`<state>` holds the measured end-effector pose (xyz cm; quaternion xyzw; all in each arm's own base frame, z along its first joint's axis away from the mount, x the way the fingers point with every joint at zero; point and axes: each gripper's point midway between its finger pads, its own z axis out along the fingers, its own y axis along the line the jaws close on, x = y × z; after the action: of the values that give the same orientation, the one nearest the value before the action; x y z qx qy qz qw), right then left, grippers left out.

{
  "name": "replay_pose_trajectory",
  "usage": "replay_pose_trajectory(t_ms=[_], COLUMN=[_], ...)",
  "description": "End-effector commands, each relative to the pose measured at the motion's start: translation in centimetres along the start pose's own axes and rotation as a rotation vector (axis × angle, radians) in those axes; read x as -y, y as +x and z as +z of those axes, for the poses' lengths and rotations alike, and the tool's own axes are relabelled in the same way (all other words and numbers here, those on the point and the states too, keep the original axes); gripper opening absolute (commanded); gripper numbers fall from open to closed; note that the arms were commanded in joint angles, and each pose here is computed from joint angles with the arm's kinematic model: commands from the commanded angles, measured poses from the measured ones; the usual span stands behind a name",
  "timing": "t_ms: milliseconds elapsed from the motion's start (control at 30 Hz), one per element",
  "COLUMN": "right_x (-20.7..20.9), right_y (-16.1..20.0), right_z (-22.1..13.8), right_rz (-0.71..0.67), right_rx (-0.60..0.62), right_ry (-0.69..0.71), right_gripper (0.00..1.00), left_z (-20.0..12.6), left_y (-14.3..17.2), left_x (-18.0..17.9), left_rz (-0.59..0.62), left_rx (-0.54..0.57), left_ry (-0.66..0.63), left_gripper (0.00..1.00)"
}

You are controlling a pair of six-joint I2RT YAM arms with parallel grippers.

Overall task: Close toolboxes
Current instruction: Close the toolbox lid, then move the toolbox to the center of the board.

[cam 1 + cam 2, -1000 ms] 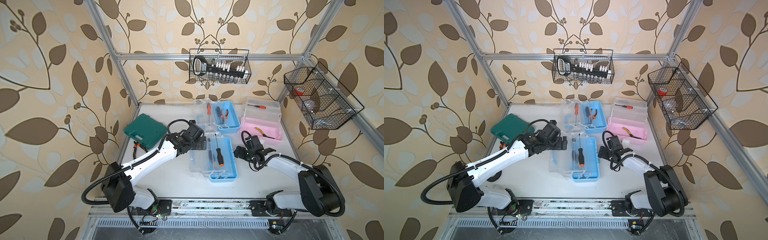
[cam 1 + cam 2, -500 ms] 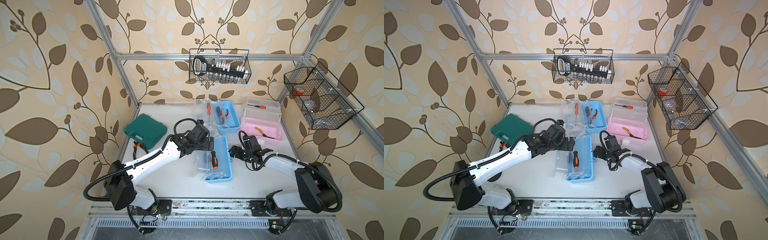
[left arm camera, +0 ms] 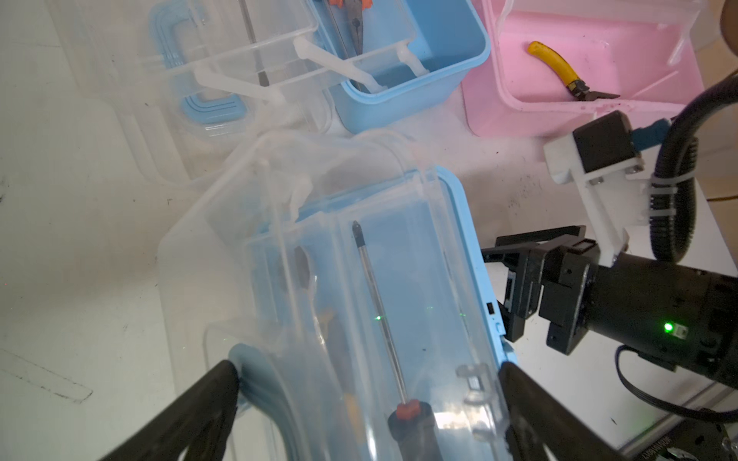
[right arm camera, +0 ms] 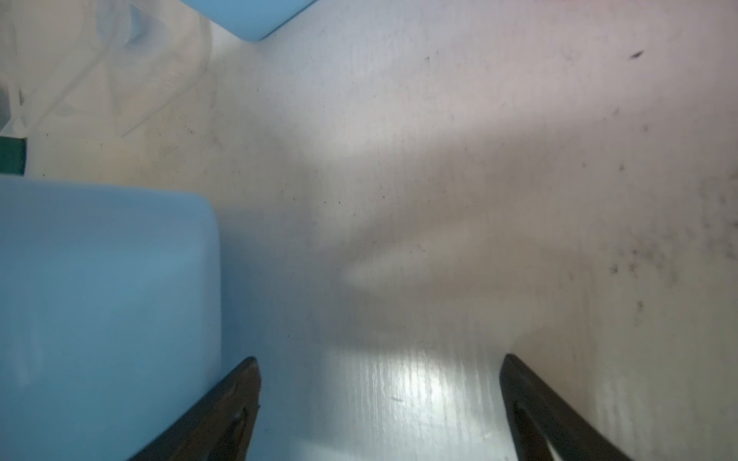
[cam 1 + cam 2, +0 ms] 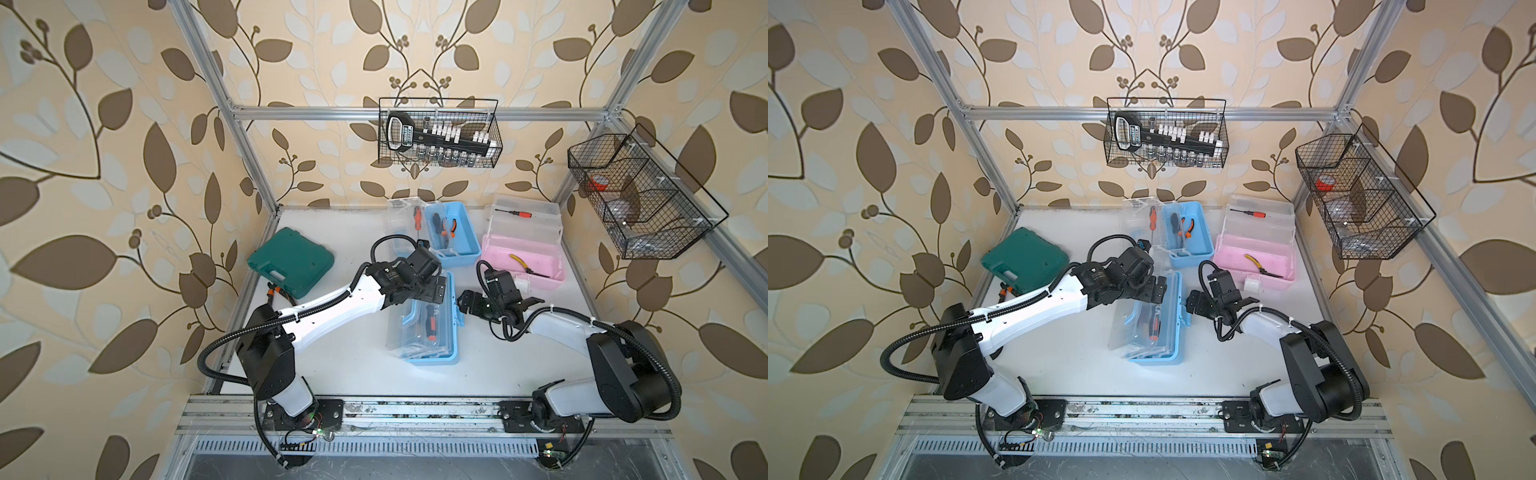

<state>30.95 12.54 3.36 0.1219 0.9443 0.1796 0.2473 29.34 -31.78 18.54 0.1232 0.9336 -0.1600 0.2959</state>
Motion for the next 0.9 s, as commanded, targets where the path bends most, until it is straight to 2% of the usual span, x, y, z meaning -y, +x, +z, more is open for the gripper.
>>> replay_pose_trajectory(t_ms=[0,367,567,700,867], right_x=[3.1,3.5,3.7,3.9,3.6], right_y=[4.2,4.0,3.4,2.3,1.3], right_z=[1.1,1.2,1.0,0.2,-1.3], right_rz=[0.011,0.004,0.007,0.022,0.027], right_rx=[-0.142,-0.139,-0.131,-0.105,-0.073], right_ry=[0.109,0.138,0.152,0.135,0.095], right_gripper=[0.92,0.92,0.93,0.93,0.93], left_z=[-0.6,0.6,-0.7,-2.5,-3.4], left_y=[-1.1,-0.3,-1.3,-2.1,-1.8], left_x=[5.6,9.7,7.9,5.0,1.5], left_rz=[0.005,0.071,0.085,0.087,0.082], left_rx=[0.014,-0.019,0.029,0.093,0.107], left_ry=[0.178,0.209,0.128,0.015,-0.088], left_gripper=[0.99,0.99,0.99,0.99,0.99])
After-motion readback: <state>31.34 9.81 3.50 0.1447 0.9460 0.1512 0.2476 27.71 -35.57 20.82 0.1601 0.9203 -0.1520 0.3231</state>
